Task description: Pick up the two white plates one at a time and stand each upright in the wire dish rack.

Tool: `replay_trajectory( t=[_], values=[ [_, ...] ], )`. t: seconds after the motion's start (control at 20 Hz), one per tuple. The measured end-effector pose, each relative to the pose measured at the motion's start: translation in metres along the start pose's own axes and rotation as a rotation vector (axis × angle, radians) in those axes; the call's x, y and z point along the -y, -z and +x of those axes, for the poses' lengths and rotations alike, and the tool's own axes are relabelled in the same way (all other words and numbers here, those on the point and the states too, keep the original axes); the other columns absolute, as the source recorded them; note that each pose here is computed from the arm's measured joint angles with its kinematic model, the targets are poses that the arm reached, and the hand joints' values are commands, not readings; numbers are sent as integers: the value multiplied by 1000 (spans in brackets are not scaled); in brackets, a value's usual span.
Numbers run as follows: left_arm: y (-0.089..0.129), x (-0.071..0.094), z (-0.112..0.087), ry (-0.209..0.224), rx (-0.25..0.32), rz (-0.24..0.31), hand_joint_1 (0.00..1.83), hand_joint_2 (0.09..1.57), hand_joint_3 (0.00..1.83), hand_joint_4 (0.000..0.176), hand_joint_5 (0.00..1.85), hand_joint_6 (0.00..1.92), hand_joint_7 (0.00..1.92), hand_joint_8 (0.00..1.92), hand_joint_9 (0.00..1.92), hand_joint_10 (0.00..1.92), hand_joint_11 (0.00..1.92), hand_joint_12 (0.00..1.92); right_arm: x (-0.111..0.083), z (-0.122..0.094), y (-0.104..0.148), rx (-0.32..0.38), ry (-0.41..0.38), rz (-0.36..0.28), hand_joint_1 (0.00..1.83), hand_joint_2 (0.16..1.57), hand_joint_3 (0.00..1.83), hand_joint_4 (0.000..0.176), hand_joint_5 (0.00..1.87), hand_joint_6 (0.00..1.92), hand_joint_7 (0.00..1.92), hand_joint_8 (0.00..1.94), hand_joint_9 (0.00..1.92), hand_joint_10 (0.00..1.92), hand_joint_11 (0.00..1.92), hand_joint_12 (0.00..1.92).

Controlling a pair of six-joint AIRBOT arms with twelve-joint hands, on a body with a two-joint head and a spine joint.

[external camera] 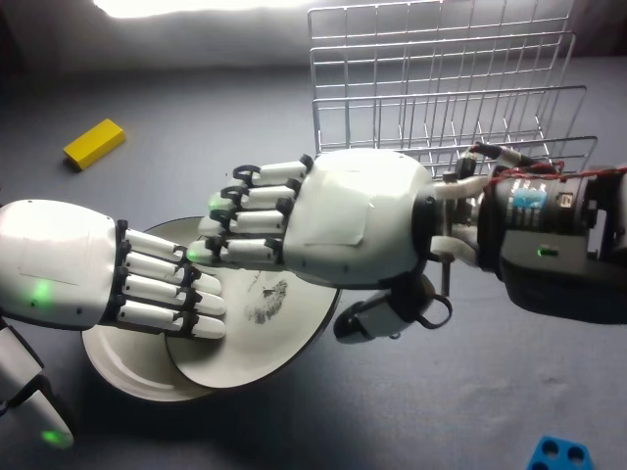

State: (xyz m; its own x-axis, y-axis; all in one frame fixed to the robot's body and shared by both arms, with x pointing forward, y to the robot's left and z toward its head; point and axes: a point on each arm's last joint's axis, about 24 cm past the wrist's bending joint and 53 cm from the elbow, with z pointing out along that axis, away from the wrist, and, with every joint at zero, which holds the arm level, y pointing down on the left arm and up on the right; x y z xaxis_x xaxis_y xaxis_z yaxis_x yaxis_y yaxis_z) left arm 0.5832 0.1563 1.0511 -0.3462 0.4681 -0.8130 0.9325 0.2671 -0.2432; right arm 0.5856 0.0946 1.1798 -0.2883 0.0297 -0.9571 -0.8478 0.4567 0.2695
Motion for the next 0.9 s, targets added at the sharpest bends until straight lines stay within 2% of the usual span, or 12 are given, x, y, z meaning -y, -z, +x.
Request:
replay_trajectory(
  t=[0.05, 0.1, 0.25, 0.35, 0.4, 0.45, 0.55, 0.6, 0.8, 0.9],
  values=[
    [0, 0, 0, 0, 0, 0, 0, 977, 5, 0, 0, 0, 0, 0, 0, 0, 0, 0, -1, -1, -1, 3, 6, -3, 970, 956, 0, 0, 16, 3, 0, 0, 0, 0, 0, 308],
    [0, 0, 0, 0, 0, 0, 0, 991, 11, 0, 0, 0, 0, 0, 0, 0, 0, 0, 0, -1, -3, 4, 11, -2, 977, 929, 0, 0, 35, 7, 16, 3, 40, 10, 0, 434],
    [-1, 0, -1, 5, 5, 1, 0, 989, 8, 0, 5, 2, 0, 0, 0, 0, 0, 0, 3, 2, -5, 8, 25, -1, 963, 956, 4, 0, 68, 9, 38, 5, 55, 7, 0, 532],
    [-1, 0, -2, 11, 7, 1, 0, 994, 10, 0, 13, 5, 0, 0, 0, 0, 0, 0, 4, 4, -8, 6, 23, -1, 986, 969, 6, 0, 162, 18, 156, 16, 128, 21, 0, 657],
    [-1, 0, -2, 12, 8, 1, 0, 993, 9, 0, 7, 2, 0, 0, 0, 0, 0, 0, 2, 5, -8, 7, 23, -5, 979, 1016, 18, 0, 197, 19, 200, 17, 165, 27, 0, 747],
    [-1, 0, -2, 13, 8, 1, 0, 989, 6, 0, 3, 0, 0, 0, 0, 0, 0, 0, 1, 5, -9, 6, 26, -7, 991, 1052, 23, 0, 246, 26, 266, 25, 236, 45, 0, 930],
    [-1, 0, -2, 15, 7, 0, 0, 998, 10, 0, 0, 0, 0, 0, 0, 0, 0, 0, -1, 7, -11, 4, 32, -12, 1041, 1060, 5, 0, 378, 16, 420, 13, 384, 41, 0, 1188],
    [-1, 0, -2, 15, 7, 0, 0, 998, 10, 0, 0, 0, 0, 0, 0, 0, 0, 0, -1, 9, -12, 2, 37, -13, 1061, 1060, 2, 0, 418, 12, 466, 8, 438, 36, 25, 1237],
    [-1, -1, -2, 15, 8, 1, 0, 991, 6, 0, 0, 0, 0, 0, 0, 0, 0, 0, -4, 17, -16, -10, 34, -20, 1186, 1063, 1, 0, 658, 27, 711, 15, 698, 50, 317, 1157],
    [-2, 0, -2, 15, 8, 2, 0, 989, 4, 0, 0, 0, 0, 0, 0, 0, 0, 0, -5, 18, -17, -8, 36, -23, 1230, 1077, 2, 0, 827, 33, 900, 24, 908, 63, 571, 1055]
  ],
)
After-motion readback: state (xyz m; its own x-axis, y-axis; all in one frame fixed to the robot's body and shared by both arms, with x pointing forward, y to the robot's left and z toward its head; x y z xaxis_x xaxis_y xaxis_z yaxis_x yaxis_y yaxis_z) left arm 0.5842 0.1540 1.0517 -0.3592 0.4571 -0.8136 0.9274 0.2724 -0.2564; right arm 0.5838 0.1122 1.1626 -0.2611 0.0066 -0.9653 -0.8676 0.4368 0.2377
